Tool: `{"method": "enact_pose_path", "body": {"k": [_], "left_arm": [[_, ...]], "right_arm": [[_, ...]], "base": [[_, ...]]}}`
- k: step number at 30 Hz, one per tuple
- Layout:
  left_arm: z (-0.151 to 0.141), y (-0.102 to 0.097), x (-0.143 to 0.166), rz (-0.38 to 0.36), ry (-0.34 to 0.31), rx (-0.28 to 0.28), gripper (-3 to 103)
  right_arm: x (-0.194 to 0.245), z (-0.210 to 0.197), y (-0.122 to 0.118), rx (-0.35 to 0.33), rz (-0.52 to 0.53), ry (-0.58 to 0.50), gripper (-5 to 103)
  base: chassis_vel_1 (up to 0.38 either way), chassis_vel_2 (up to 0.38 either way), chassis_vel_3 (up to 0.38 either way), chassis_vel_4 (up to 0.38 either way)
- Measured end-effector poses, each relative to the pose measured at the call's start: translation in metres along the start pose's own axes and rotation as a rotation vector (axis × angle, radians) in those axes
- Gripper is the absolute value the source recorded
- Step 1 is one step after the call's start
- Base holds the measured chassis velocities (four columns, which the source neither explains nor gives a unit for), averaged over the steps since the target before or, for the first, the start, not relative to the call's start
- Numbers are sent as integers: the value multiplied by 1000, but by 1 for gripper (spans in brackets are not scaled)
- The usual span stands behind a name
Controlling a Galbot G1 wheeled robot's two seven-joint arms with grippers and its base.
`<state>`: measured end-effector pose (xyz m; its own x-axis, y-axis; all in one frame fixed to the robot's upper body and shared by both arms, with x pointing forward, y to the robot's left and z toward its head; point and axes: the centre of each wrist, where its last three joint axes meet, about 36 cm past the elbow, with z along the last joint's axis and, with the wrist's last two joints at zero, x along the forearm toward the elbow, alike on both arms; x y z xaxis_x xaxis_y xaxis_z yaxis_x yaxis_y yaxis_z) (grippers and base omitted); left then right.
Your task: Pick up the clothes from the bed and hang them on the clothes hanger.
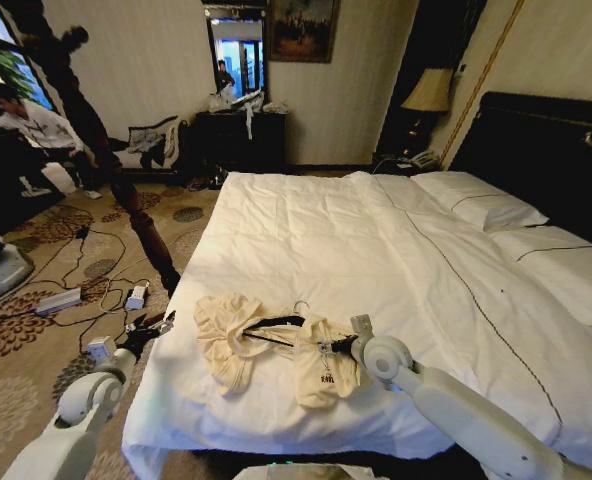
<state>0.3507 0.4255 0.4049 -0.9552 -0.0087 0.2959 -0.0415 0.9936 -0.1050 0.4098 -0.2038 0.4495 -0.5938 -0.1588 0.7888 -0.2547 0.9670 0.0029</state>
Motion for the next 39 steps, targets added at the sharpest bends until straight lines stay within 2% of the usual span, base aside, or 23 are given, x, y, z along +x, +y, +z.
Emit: {"method": "enact_pose_path", "body": {"k": [1, 3, 4, 7, 8, 10, 13, 14, 16, 19, 23, 24, 25, 26, 27, 28, 35, 39], "left_arm": [[-1, 1, 0, -2, 0, -1, 100], [-2, 3, 1, -6, -3, -3, 100], [-2, 3, 1, -6, -2, -3, 100], [-1, 4, 1, -8, 0, -2, 100], [0, 4, 1, -9, 2, -1, 100], [1, 4, 1, -9, 5, 0, 100], [5, 4, 0, -10, 13, 2, 100], [5, 4, 0, -10, 13, 2, 100], [6, 3, -2, -10, 15, 4, 100], [7, 2, -3, -8, 17, 5, 100], [8, 1, -5, -6, 18, 7, 100], [8, 1, -5, -6, 18, 7, 100], [8, 1, -5, -6, 18, 8, 100], [10, 0, -5, -5, 20, 10, 100], [10, 0, -5, -5, 20, 10, 100], [11, 0, -5, -6, 21, 11, 100], [11, -1, -8, -5, 21, 12, 100], [13, -3, -10, 0, 24, 16, 100]], "right_arm": [[-1, -1, 1, 4, 1, -3, 95], [-4, -6, 5, 16, 3, -15, 88], [-6, -7, 6, 20, 4, -18, 93], [-11, -9, 8, 28, 12, -21, 98], [-13, -9, 8, 29, 15, -20, 94], [-14, -10, 8, 29, 17, -19, 94], [-16, -11, 8, 28, 20, -19, 78], [-16, -11, 8, 28, 20, -19, 78], [-15, -12, 7, 26, 17, -17, 67], [-16, -12, 7, 25, 18, -16, 61], [-22, -10, 3, 43, 33, -27, 40], [-22, -10, 3, 43, 33, -27, 40], [-24, -10, 0, 56, 42, -39, 35], [-29, -6, -8, 90, 60, -96, 24], [-29, -5, -10, 100, 66, -120, 24], [-29, -5, -14, 115, 67, -160, 19], [-21, -2, -27, 186, 67, -262, 19], [-23, 3, -36, 284, 78, -348, 19]], "base": [[0, 0, 0, 0], [0, 0, 0, 0], [0, 0, 0, 0], [0, 0, 0, 0], [0, 0, 0, 0], [0, 0, 0, 0], [0, 0, 0, 0], [0, 0, 0, 0], [0, 0, 0, 0], [0, 0, 0, 0], [0, 0, 0, 0], [0, 0, 0, 0], [0, 0, 0, 0], [0, 0, 0, 0], [0, 0, 0, 0], [0, 0, 0, 0], [0, 0, 0, 0], [0, 0, 0, 0]]}}
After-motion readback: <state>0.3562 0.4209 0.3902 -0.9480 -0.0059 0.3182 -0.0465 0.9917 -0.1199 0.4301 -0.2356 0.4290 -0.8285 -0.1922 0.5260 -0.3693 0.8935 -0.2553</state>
